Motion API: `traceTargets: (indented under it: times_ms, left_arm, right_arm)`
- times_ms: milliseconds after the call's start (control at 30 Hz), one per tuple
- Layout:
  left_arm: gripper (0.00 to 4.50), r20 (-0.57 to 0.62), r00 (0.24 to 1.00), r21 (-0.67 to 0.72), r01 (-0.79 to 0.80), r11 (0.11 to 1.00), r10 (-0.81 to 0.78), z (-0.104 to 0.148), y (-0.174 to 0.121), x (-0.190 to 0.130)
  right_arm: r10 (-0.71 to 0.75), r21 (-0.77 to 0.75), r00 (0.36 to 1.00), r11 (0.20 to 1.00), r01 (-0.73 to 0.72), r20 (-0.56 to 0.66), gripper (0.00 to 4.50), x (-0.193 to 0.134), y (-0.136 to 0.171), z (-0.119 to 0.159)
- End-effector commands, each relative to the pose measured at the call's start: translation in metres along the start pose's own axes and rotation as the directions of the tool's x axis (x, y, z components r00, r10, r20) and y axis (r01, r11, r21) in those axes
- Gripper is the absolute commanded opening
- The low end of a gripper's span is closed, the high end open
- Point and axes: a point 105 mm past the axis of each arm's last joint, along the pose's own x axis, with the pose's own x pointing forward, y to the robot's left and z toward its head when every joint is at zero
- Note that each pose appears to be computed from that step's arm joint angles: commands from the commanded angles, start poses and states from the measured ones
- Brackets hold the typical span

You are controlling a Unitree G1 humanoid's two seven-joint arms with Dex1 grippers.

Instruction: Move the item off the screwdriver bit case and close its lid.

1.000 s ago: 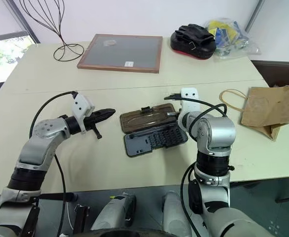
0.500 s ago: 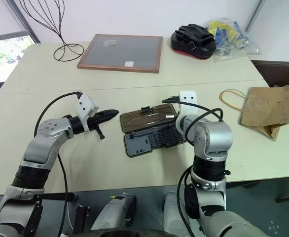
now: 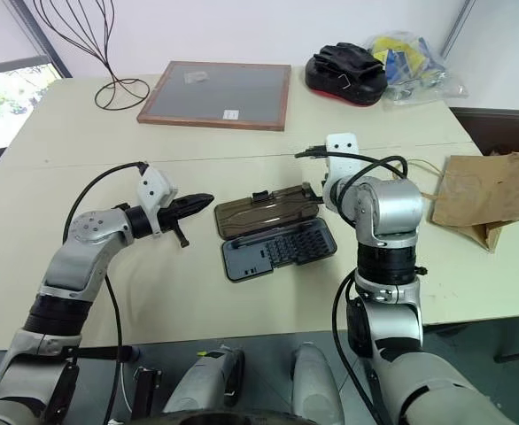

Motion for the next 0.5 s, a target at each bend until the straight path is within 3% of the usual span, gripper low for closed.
traceTargets:
  times_ms: [33,267,367,500]
  left_arm:
    - [0.00,0.033,0.999,0.039,-0.020,0.999,0.018,0.012,0.005,0.000]
    - [0.00,0.029,0.999,0.037,-0.030,0.999,0.029,0.011,0.004,-0.004]
    - [0.00,0.028,0.999,0.038,-0.034,0.999,0.033,0.011,0.004,-0.006]
    - [0.00,0.027,0.999,0.040,-0.037,0.999,0.036,0.011,0.004,-0.007]
  right_arm:
    - [0.003,-0.031,0.999,1.000,-0.002,0.038,4.45,0.009,0.002,0.005]
    - [-0.032,-0.059,0.999,0.998,0.032,0.004,4.45,0.025,0.000,-0.005]
    - [-0.047,-0.067,0.999,0.997,0.046,-0.011,3.56,0.027,0.000,-0.011]
    - [-0.049,-0.083,0.999,0.995,0.046,-0.024,1.53,0.025,0.003,-0.017]
